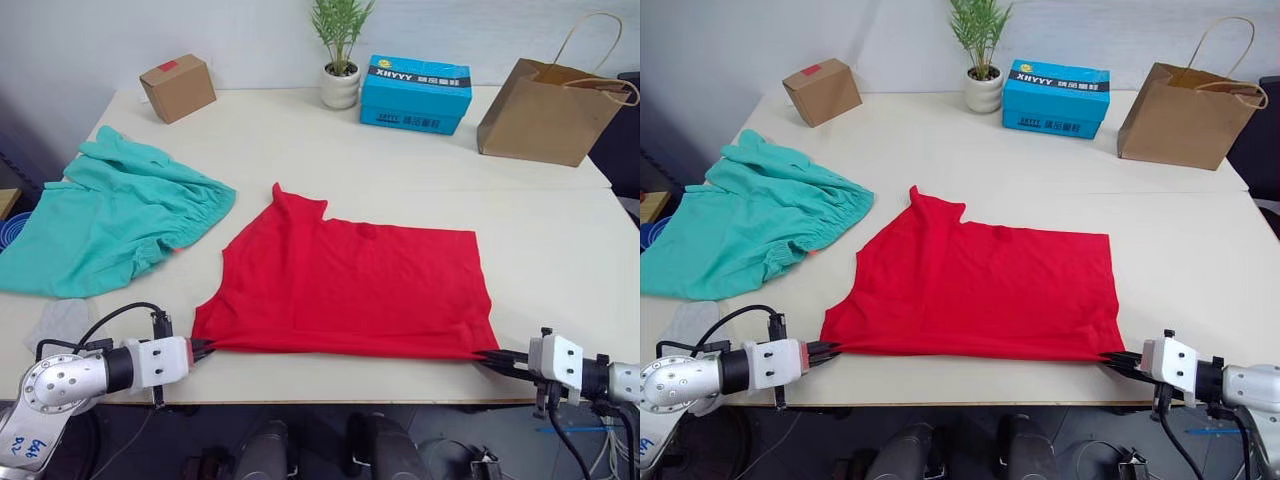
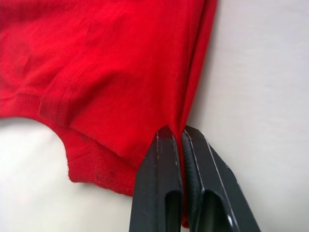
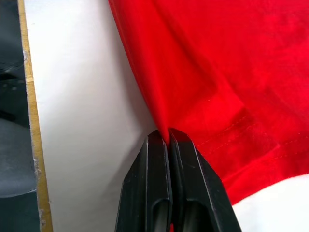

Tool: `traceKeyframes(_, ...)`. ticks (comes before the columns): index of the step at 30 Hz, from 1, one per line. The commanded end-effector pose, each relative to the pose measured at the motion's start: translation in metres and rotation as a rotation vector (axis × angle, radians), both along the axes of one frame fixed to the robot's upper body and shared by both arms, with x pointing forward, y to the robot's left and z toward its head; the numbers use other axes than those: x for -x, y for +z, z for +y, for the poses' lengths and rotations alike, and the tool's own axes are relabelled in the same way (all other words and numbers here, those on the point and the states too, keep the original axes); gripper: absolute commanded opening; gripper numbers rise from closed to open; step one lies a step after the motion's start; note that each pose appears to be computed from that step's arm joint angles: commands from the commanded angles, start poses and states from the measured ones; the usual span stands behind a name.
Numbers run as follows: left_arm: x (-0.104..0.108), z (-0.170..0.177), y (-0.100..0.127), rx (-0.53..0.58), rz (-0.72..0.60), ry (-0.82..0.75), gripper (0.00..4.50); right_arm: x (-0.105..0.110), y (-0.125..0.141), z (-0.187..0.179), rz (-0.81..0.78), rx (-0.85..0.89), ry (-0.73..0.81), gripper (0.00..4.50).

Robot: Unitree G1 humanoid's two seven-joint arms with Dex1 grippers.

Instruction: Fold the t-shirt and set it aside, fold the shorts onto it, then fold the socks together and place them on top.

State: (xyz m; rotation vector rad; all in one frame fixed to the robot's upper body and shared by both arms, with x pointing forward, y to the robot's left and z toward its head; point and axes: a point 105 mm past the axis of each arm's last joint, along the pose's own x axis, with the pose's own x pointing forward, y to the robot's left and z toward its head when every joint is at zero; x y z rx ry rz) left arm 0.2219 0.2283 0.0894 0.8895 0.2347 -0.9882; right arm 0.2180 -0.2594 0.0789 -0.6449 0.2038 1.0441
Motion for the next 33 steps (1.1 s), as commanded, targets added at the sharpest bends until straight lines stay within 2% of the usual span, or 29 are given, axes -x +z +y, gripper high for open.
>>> traceKeyframes(1,0.005,0.003,0.008,0.012,0.020,0.013,0.01,0.000,0.002,-0.006,-0.002,-0.021,-0.057,0.00)
traceKeyframes(2,0.007,0.004,0.009,0.023,0.030,0.023,0.01,0.001,0.002,-0.006,0.014,-0.040,-0.064,0.00)
traceKeyframes(6,0.010,0.005,0.014,0.054,0.045,0.048,1.01,0.011,0.003,-0.005,0.075,-0.089,-0.061,0.00)
traceKeyframes(8,0.017,0.006,0.016,0.096,0.100,0.069,1.63,0.017,0.006,-0.005,0.111,-0.121,-0.064,0.43)
traceKeyframes(11,0.037,0.019,0.024,0.153,0.260,0.122,2.57,0.030,0.018,-0.008,0.158,-0.169,-0.078,1.32)
traceKeyframes(14,0.045,0.022,0.034,0.190,0.316,0.133,3.57,0.041,0.026,-0.009,0.253,-0.209,-0.084,2.39)
traceKeyframes(19,0.035,0.020,0.066,0.338,0.327,0.180,3.62,0.046,0.050,-0.009,0.401,-0.284,-0.134,4.13)
traceKeyframes(20,0.028,0.020,0.072,0.365,0.315,0.198,3.62,0.040,0.057,-0.011,0.399,-0.296,-0.158,4.46)
traceKeyframes(21,0.020,0.020,0.076,0.396,0.302,0.221,3.62,0.030,0.065,-0.016,0.356,-0.291,-0.180,4.46)
traceKeyframes(25,-0.023,0.021,0.095,0.487,0.215,0.308,4.45,-0.022,0.092,-0.041,0.164,-0.244,-0.269,4.50)
traceKeyframes(29,-0.058,0.017,0.105,0.524,0.213,0.339,4.49,-0.057,0.100,-0.049,0.111,-0.224,-0.295,4.50)
traceKeyframes(33,-0.100,-0.004,0.107,0.583,0.315,0.301,4.49,-0.104,0.104,-0.036,0.093,-0.270,-0.309,4.50)
